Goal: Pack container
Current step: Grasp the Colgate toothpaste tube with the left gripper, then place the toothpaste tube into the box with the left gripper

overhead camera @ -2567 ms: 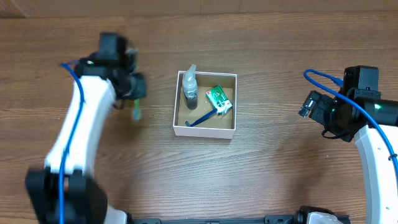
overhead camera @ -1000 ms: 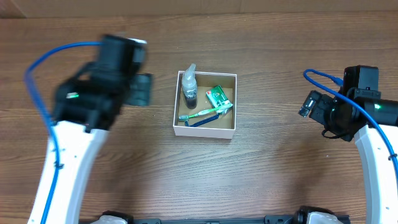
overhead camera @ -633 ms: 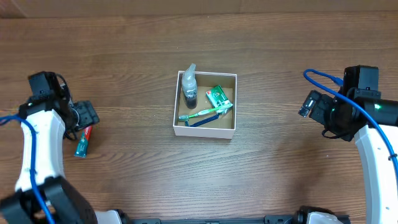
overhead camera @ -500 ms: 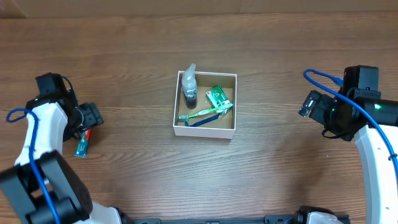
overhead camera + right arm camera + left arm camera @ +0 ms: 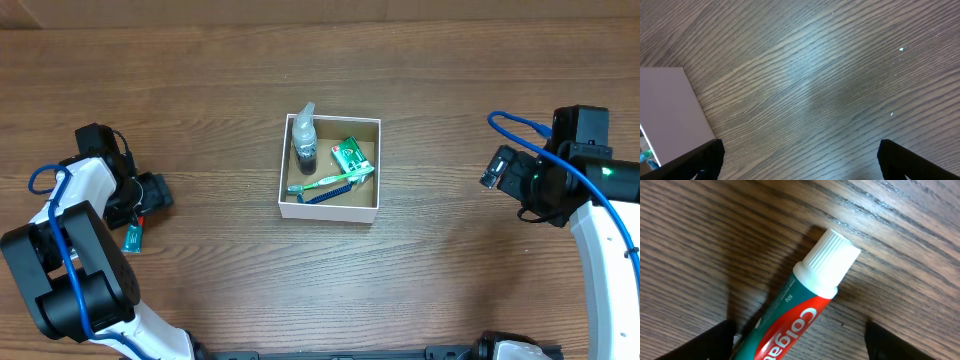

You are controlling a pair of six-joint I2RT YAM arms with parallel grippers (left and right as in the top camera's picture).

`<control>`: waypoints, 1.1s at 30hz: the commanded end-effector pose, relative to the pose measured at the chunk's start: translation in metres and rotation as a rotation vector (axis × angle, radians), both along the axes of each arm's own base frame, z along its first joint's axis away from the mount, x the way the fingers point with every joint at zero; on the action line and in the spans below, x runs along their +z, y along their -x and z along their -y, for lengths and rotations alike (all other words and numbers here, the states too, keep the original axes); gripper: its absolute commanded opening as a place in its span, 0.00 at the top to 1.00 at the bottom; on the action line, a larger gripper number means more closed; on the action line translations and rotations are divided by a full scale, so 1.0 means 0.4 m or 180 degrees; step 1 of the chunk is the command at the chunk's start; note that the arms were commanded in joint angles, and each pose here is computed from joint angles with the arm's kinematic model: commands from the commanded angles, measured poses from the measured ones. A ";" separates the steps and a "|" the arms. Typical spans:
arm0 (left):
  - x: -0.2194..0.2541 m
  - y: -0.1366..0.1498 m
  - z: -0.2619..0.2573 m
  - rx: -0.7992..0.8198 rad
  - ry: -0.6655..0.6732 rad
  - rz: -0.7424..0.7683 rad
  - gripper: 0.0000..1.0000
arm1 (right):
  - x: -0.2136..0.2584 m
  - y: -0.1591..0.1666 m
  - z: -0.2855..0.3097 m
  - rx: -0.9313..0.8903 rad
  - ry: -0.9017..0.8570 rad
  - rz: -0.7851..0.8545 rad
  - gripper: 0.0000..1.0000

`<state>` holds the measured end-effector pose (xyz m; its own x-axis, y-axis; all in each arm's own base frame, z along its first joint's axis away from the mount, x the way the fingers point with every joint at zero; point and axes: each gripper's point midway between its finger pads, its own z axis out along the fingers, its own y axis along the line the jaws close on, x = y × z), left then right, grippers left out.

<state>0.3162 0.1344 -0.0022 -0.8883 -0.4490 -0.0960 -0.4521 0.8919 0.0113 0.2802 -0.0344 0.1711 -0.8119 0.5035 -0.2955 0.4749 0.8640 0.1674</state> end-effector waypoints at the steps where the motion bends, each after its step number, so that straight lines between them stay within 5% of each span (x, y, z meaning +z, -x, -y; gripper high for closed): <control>1: -0.020 0.016 0.012 -0.0060 0.0076 -0.0094 0.46 | 0.005 0.000 0.001 0.0003 0.0003 0.0031 0.00; 4: -0.020 0.018 0.016 -0.0053 0.0103 -0.0105 0.74 | 0.005 0.000 0.001 0.0003 0.0004 0.0032 0.00; 8: -0.020 0.018 0.017 -0.0052 0.0106 -0.0104 0.93 | 0.005 0.000 0.001 0.0003 0.0003 0.0031 0.00; 14: 0.008 -0.014 0.048 -0.0088 0.0367 0.0025 0.96 | 0.005 0.000 0.001 0.0003 0.0005 0.0030 0.00; 19: 0.217 -0.122 0.123 -0.0460 0.0445 0.0402 0.96 | 0.005 0.000 0.001 0.0003 0.0005 0.0032 0.00; 24: 0.577 -0.208 0.462 -0.1925 0.0221 0.1614 0.96 | 0.006 -0.002 0.001 0.0003 0.0005 0.0043 0.00; 25: 0.639 -0.188 0.623 -0.2670 0.0167 0.1913 0.96 | 0.006 -0.002 0.001 0.0003 0.0006 0.0045 0.00; 29: 0.600 -0.116 0.894 -0.3753 -0.0139 0.1909 0.96 | 0.006 -0.002 0.001 0.0003 0.0006 0.0046 0.00; 33: 0.395 -0.074 1.036 -0.4220 -0.0039 0.1292 0.96 | 0.006 -0.002 0.001 0.0003 0.0005 0.0044 0.00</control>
<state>0.3447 -0.2644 0.2105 -0.5539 0.6165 -0.5595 0.7117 0.6994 0.0661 0.2805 -0.0346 0.1712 -0.8118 0.5028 -0.2970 0.4741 0.8644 0.1675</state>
